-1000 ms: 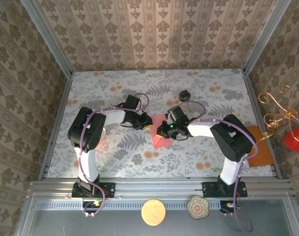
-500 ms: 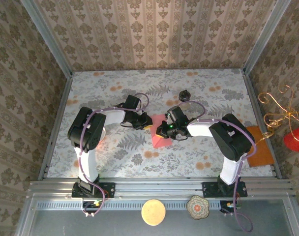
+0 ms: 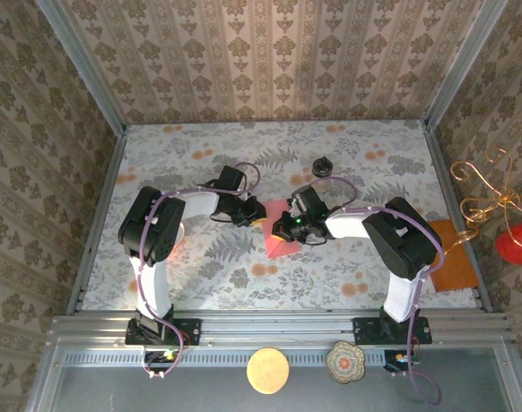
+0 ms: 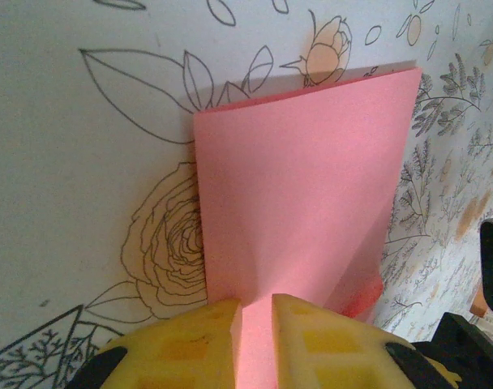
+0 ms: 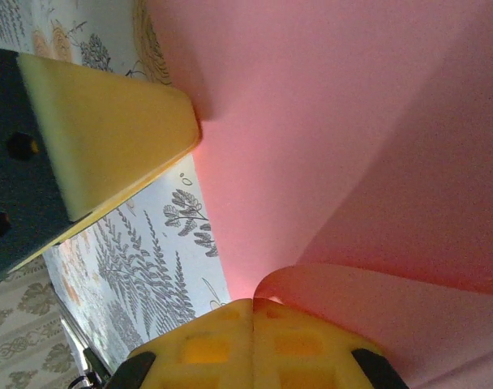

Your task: Fold a paper plane with a square sheet of paper (pick it up from the middle)

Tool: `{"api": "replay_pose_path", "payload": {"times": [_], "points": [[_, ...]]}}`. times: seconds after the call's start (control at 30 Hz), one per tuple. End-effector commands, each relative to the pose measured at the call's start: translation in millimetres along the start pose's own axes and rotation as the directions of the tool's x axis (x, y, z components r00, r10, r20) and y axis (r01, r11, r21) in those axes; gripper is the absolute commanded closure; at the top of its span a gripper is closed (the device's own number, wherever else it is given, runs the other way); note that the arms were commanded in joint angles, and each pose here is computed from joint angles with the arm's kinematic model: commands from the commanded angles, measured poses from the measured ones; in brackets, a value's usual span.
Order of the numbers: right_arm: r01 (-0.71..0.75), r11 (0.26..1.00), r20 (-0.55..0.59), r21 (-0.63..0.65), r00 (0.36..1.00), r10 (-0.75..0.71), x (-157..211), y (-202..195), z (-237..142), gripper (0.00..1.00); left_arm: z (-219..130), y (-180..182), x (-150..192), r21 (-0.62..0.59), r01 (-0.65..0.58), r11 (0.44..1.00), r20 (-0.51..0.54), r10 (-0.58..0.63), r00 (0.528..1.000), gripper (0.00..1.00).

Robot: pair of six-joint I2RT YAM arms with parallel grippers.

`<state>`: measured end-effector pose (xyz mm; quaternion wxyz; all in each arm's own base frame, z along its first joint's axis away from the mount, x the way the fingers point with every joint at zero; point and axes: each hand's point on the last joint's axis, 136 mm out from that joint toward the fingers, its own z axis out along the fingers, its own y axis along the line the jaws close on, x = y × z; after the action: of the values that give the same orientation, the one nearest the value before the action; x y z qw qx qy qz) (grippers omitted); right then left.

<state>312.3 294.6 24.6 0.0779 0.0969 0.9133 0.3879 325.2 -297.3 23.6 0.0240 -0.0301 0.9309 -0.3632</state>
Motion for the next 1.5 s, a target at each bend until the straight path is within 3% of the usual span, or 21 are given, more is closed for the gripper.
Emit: {"api": "replay_pose_path", "payload": {"times": [0.0, 0.67, 1.47], "points": [[0.003, 1.000, -0.010, -0.025, 1.000, -0.003, -1.1, 8.5, 4.8, 0.96, 11.9, 29.3, 18.4, -0.092, 0.044, 0.995, -0.056, -0.050, 0.997, 0.80], [0.002, 1.000, -0.018, -0.023, 1.000, -0.002, -0.2, 6.0, 7.9, 0.96, 12.3, 29.6, 19.2, -0.093, 0.042, 0.995, -0.057, -0.048, 0.997, 0.80], [-0.018, 0.997, -0.028, 0.072, 0.999, 0.020, 5.8, -17.2, 8.7, 0.94, 7.8, 24.7, 17.2, -0.087, 0.036, 0.996, -0.046, -0.040, 0.998, 0.80]]}}
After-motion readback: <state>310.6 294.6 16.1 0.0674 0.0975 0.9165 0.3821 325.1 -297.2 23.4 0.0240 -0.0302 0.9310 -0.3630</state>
